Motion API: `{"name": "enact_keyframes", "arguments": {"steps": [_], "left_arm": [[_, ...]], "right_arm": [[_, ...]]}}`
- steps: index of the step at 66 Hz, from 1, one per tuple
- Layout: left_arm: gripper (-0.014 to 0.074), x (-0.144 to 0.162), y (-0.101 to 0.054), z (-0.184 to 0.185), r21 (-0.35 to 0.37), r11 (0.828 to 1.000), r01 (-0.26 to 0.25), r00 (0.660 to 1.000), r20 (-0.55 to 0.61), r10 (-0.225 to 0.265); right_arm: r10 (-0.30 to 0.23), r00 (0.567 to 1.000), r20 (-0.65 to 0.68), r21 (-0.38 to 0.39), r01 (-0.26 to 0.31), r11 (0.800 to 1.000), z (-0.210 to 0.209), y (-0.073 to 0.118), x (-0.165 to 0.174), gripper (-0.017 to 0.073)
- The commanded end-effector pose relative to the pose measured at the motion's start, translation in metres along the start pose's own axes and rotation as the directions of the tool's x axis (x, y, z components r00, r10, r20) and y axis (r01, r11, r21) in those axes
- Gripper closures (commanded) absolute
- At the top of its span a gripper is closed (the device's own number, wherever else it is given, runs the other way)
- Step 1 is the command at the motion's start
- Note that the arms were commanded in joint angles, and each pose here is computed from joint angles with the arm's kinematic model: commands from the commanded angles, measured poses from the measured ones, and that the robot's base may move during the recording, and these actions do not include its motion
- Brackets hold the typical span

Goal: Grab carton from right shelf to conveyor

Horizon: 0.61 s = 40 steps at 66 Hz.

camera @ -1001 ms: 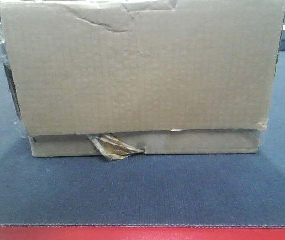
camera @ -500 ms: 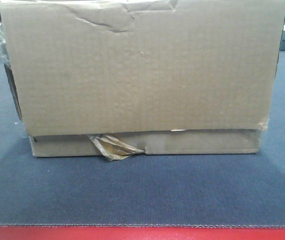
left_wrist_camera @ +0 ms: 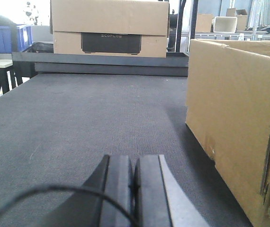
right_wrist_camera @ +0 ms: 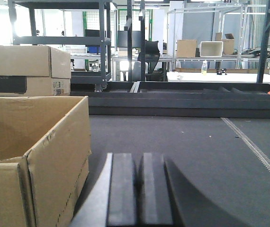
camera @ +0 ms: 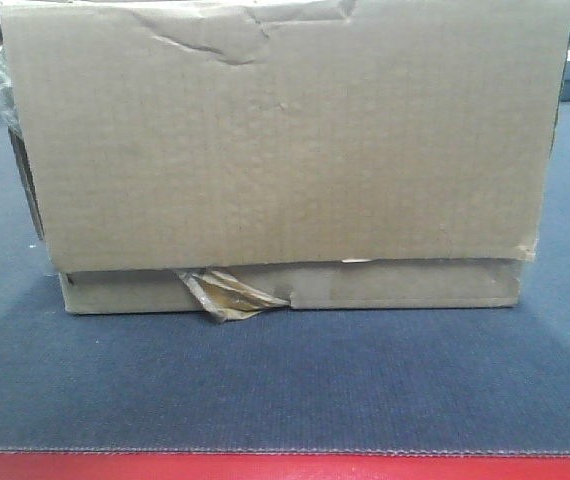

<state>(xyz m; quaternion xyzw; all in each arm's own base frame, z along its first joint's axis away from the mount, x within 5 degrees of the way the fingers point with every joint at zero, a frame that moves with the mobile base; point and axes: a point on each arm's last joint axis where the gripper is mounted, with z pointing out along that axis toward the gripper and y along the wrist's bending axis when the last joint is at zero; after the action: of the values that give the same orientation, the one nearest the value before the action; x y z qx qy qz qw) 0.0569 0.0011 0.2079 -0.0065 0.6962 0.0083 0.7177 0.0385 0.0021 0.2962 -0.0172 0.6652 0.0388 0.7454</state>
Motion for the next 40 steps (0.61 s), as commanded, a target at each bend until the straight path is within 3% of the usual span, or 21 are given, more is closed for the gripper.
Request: {"name": "enact_keyframes", "arguments": {"steps": [1,12,20,40], "left_arm": [[0.0599,-0.002,0.000,0.000,0.004,1.000,0.004,1.000,0.022,-0.004],[0.0599,-0.002,0.000,0.000,0.004,1.000,0.004,1.000,0.022,-0.004],[0.0599,-0.002,0.000,0.000,0.004,1.000,0.004,1.000,0.022,-0.004],[0.0599,-0.002,0.000,0.000,0.004,1.000,0.004,1.000,0.022,-0.004]], "right_arm": [[-0.015,0.999,0.035,0.005,0.015,1.000,-0.001,0.000,-0.002,0.0627],[-0.010,1.000,0.021,0.006,0.010,1.000,0.000,0.000,-0.001,0.0627],[-0.041,0.999,0.007,0.020,0.041,0.999,0.003,-0.001,0.008,0.0627],[-0.025,0.999,0.030,0.093,0.022,0.995,0.011,-0.006,0.063,0.0627]]}}
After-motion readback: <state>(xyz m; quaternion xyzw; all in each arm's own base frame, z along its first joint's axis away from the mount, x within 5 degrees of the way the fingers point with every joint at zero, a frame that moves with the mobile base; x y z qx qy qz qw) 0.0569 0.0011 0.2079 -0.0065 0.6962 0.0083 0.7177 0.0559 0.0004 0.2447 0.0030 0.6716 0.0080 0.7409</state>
